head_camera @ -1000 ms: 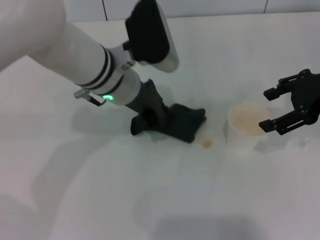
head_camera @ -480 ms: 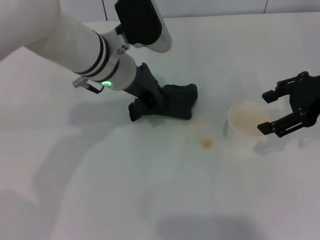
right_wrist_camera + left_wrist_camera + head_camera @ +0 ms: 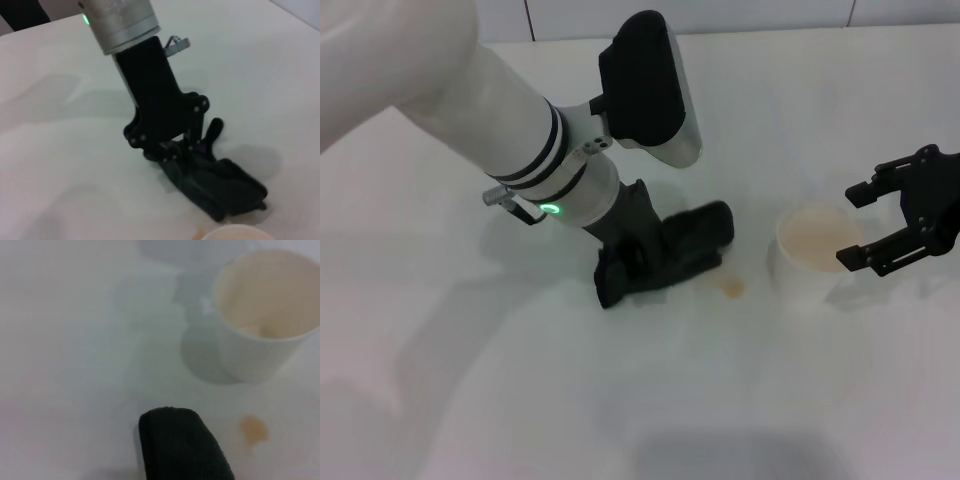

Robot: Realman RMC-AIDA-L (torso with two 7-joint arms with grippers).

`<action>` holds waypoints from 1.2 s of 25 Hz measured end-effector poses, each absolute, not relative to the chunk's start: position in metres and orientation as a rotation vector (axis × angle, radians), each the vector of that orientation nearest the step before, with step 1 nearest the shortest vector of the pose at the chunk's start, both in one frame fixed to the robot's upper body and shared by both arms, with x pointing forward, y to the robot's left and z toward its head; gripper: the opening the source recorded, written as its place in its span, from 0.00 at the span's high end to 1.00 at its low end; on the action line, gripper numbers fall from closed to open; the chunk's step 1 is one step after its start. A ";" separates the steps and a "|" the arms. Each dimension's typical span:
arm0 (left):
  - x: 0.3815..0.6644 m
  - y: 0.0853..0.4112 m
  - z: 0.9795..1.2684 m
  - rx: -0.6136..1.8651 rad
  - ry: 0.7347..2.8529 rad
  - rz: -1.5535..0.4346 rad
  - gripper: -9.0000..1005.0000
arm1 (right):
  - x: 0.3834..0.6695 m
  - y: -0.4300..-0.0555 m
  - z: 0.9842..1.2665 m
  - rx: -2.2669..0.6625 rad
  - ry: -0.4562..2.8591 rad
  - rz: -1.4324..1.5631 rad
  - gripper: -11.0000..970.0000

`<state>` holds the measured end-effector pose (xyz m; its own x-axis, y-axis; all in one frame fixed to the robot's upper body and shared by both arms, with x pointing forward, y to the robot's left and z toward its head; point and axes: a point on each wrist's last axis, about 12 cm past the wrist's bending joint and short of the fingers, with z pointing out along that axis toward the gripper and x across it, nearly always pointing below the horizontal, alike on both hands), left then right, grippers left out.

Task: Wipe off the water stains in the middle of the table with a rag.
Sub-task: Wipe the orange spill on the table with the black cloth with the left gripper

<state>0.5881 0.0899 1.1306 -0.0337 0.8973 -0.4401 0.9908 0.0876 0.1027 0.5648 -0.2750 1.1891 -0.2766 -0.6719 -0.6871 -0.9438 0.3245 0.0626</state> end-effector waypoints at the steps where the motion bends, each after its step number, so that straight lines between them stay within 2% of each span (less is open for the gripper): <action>1: 0.586 0.090 1.133 1.865 1.977 -0.335 0.94 | 0.565 -0.275 1.189 -1.418 2.040 0.639 0.13; 10: 0.563 0.083 1.139 1.979 1.907 -0.427 0.94 | 0.566 -0.273 1.190 -1.421 2.033 0.633 0.13; 15: 0.561 0.081 1.137 1.998 1.892 -0.467 0.94 | 0.565 -0.272 1.189 -1.417 2.033 0.641 0.13; 24: 0.586 0.099 1.121 1.874 2.012 -0.364 0.94 | 0.564 -0.270 1.187 -1.419 2.031 0.653 0.13; 30: 0.609 0.108 1.124 1.659 2.040 -0.326 0.94 | 0.565 -0.265 1.187 -1.438 2.023 0.659 0.13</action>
